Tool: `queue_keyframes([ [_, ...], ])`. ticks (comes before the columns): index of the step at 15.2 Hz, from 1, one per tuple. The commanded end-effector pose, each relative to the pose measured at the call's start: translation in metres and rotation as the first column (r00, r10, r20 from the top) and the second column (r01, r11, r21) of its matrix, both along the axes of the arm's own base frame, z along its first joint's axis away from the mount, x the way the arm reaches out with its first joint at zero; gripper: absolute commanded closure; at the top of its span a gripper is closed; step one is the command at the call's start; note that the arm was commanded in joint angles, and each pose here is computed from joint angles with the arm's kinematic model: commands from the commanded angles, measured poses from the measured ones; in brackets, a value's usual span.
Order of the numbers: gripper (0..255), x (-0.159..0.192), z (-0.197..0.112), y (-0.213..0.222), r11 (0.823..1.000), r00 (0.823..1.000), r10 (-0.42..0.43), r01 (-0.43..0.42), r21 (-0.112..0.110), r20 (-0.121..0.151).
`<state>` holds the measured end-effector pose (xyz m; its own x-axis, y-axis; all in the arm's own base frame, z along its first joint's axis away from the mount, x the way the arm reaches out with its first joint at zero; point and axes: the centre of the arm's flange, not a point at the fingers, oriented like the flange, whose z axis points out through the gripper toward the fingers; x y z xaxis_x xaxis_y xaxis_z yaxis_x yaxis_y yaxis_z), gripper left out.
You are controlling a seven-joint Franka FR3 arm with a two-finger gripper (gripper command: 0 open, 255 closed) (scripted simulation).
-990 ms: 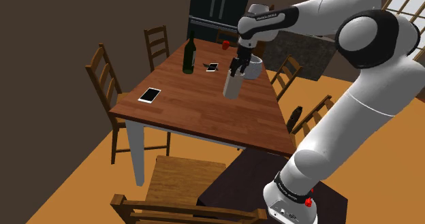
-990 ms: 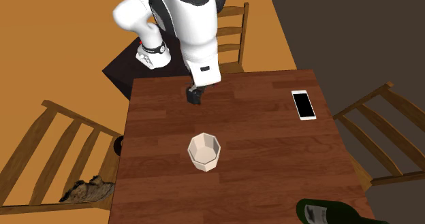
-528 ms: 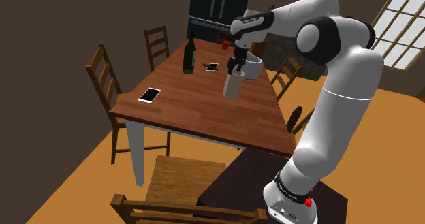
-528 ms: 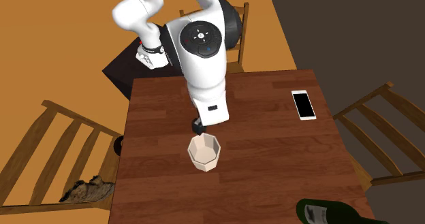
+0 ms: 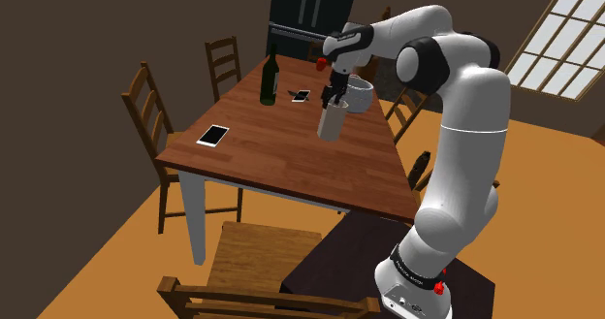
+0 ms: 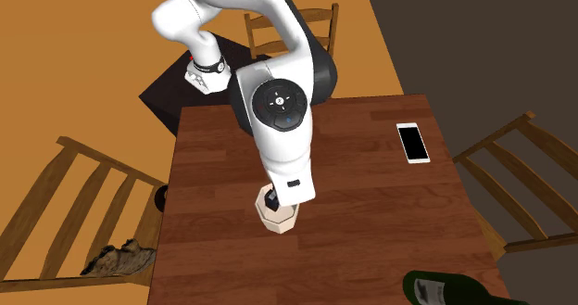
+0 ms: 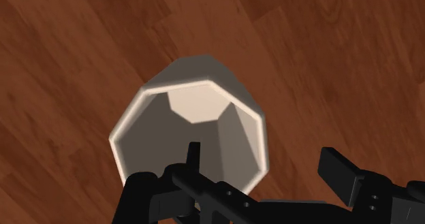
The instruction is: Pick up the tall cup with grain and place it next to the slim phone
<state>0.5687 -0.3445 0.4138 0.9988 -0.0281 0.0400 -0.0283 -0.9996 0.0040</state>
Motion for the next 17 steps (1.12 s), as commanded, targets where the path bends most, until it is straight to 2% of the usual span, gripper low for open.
queue_keyframes([
  [1,0,-0.0003,-0.011,0.0005,1.0,1.0,0.0,0.0,0.0,0.0],
  [3,0,0.0,-0.0194,0.0005,1.0,1.0,0.0,0.0,0.0,0.0],
  [11,0,0.0001,-0.0194,0.0004,1.0,1.0,0.0,0.0,0.0,0.0],
  [12,255,0.0001,-0.0194,0.0004,1.0,1.0,0.0,0.0,0.0,0.0],
  [17,255,0.0,-0.0194,0.0005,1.0,1.0,0.0,0.0,0.0,0.0],
])
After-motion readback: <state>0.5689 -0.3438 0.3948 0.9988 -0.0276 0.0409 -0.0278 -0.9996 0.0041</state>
